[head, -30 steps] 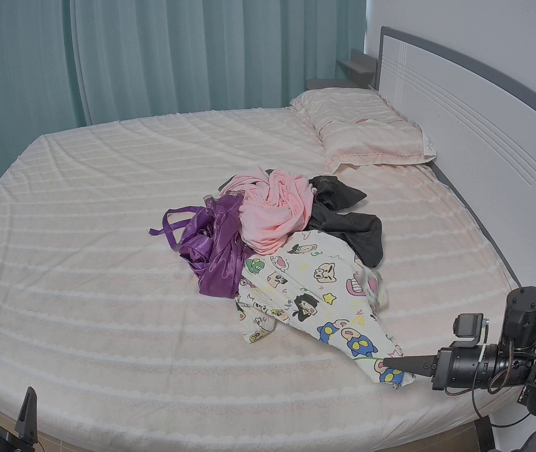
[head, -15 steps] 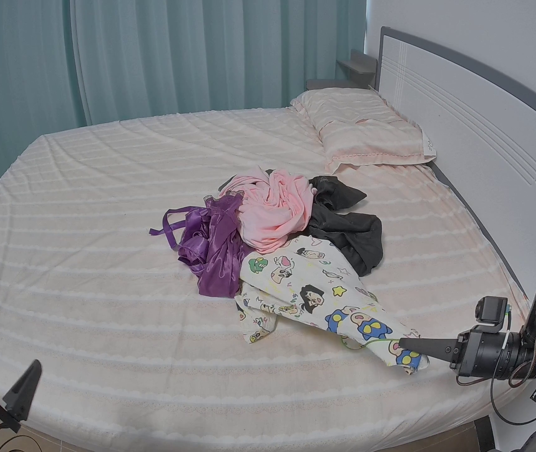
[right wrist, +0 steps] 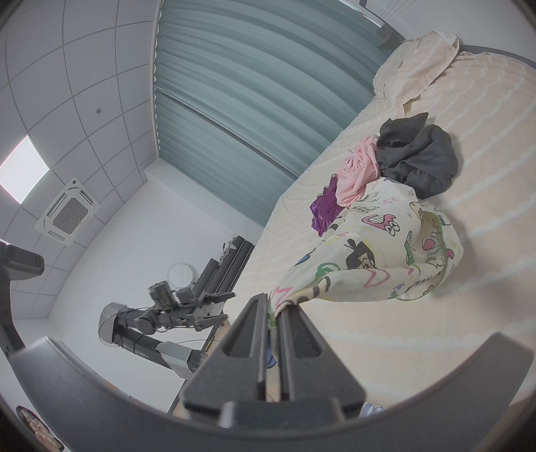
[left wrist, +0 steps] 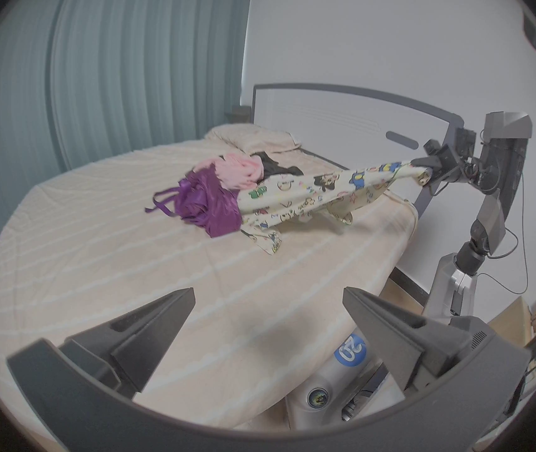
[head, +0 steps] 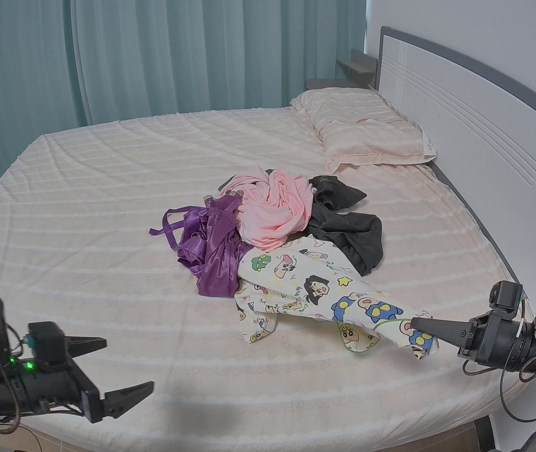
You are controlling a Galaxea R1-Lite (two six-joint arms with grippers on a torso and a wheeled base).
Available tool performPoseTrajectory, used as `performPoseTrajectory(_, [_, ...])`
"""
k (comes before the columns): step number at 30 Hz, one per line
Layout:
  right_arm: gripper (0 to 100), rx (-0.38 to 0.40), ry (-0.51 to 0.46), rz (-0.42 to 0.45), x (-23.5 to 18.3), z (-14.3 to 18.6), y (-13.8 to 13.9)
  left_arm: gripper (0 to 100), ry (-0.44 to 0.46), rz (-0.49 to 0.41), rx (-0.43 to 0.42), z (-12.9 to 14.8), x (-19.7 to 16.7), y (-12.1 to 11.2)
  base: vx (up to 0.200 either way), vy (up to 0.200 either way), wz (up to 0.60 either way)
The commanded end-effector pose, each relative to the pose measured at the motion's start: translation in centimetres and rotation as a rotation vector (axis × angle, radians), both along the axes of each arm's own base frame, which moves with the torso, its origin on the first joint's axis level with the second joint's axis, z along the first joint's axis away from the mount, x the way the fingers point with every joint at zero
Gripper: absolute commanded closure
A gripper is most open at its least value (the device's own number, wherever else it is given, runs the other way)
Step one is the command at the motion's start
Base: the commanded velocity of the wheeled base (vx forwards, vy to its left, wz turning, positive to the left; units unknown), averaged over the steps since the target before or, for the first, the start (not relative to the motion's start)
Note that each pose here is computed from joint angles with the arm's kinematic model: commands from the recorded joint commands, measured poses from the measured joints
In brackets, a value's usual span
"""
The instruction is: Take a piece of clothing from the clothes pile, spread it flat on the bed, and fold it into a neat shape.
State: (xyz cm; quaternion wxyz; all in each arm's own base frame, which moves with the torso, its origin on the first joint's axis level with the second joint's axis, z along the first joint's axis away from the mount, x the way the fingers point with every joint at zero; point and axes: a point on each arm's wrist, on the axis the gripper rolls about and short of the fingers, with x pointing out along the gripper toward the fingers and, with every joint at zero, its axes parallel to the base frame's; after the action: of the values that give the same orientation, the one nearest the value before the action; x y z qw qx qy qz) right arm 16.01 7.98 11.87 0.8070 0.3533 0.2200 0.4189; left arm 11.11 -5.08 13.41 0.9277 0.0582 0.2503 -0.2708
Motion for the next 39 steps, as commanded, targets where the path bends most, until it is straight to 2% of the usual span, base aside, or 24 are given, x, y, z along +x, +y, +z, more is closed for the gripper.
performPoseTrajectory(1, [100,0.020,-0.011,-0.010,-0.1,0.3,-0.2,0,0.232,-0.057,0.086,-5.8,5.2,-5.3,0.000,0.000,0.00])
performPoseTrajectory(7, [100,0.045,-0.081,-0.062,-0.1,1.6,-1.0,0,0.199,-0.006,0.078,-8.4,6.8,-8.4,0.000,0.000,0.00])
performPoseTrajectory(9, [100,0.049,-0.093,-0.077,-0.1,1.8,-1.3,0,0.152,0.031,0.074,-9.4,7.7,-9.5,0.000,0.000,0.00])
performPoseTrajectory(14, [100,0.062,-0.139,-0.130,0.4,2.8,-2.2,0,0.090,0.054,0.067,-11.6,9.4,-11.7,0.000,0.000,0.00])
performPoseTrajectory(18, [100,0.064,-0.145,-0.136,0.4,2.8,-2.2,0,0.062,0.092,0.061,-12.8,11.1,-13.0,0.000,0.000,0.00])
performPoseTrajectory(22, [100,0.081,-0.199,-0.156,0.4,3.9,-2.4,0,0.057,0.162,-0.028,-13.0,12.5,-14.3,0.000,0.000,0.00])
performPoseTrajectory(25, [100,0.081,-0.199,-0.154,0.4,3.9,-2.5,0,0.060,0.167,-0.032,-13.3,12.8,-14.5,0.000,0.000,0.00])
performPoseTrajectory(26, [100,0.081,-0.198,-0.151,0.3,3.9,-2.4,0,0.054,0.170,-0.036,-14.2,13.6,-15.3,0.000,0.000,0.00])
performPoseTrajectory(30, [100,0.088,-0.215,-0.158,0.3,4.2,-2.5,0,0.020,0.173,-0.068,-15.3,14.8,-16.2,0.000,0.000,0.00])
performPoseTrajectory(39, [100,0.092,-0.221,-0.154,0.1,4.4,-2.6,0,-0.040,0.245,-0.084,-17.4,17.4,-17.7,0.000,0.000,0.00])
